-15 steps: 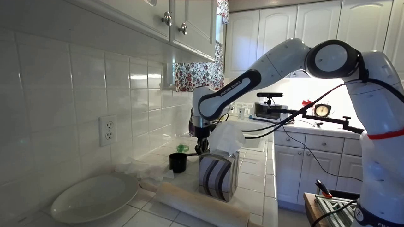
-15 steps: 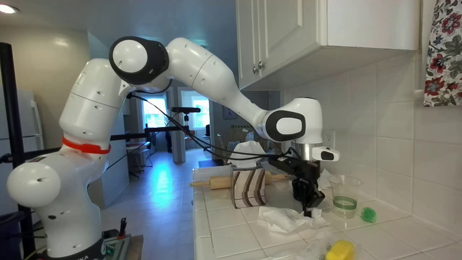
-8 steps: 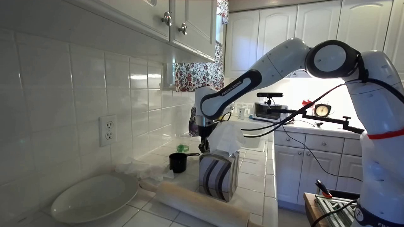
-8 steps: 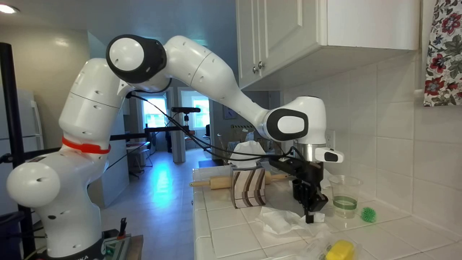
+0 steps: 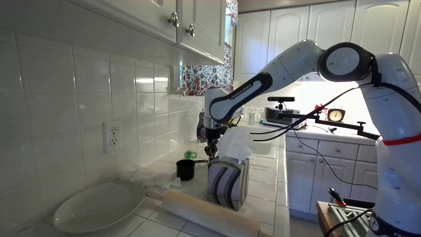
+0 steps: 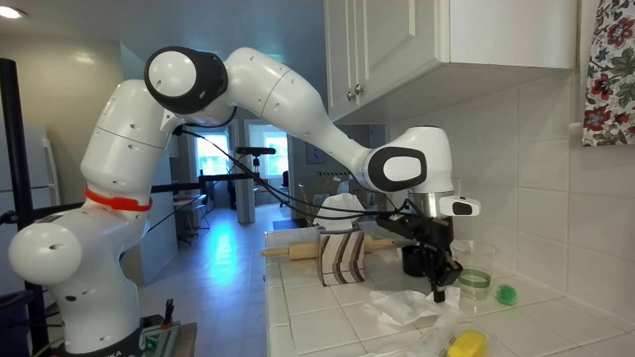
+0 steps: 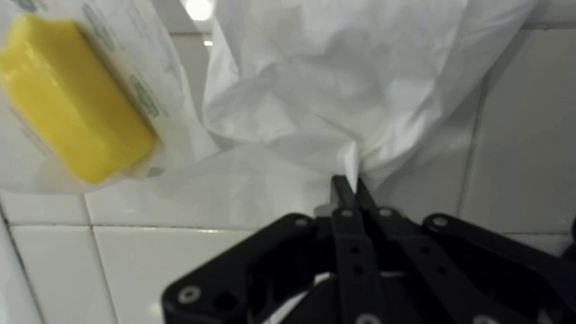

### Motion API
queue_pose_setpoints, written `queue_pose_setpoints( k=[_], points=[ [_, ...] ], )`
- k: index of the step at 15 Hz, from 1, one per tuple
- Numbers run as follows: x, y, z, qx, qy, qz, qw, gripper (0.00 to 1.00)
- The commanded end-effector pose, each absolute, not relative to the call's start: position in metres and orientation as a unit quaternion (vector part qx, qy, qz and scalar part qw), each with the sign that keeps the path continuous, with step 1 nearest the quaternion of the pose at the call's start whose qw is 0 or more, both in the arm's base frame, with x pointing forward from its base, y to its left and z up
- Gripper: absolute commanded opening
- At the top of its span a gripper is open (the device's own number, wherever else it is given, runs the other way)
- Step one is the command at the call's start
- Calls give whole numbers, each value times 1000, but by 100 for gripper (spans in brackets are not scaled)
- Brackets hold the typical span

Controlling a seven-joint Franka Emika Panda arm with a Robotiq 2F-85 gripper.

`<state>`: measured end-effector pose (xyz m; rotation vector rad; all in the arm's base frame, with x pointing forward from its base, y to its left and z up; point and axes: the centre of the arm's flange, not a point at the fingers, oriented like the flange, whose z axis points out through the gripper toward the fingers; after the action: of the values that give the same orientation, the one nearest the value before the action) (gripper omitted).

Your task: Use the napkin to wipe the surface

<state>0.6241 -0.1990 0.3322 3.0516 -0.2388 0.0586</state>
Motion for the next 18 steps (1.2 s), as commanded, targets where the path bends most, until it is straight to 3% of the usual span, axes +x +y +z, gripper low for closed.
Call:
queue_pose_setpoints(
  k=[1, 7, 18],
  points=[
    [644, -190, 332, 996, -78, 23, 22, 0],
    [638, -167, 328, 998, -64, -16, -11, 0],
    [607, -197, 322, 992, -118, -24, 28, 0]
  ],
)
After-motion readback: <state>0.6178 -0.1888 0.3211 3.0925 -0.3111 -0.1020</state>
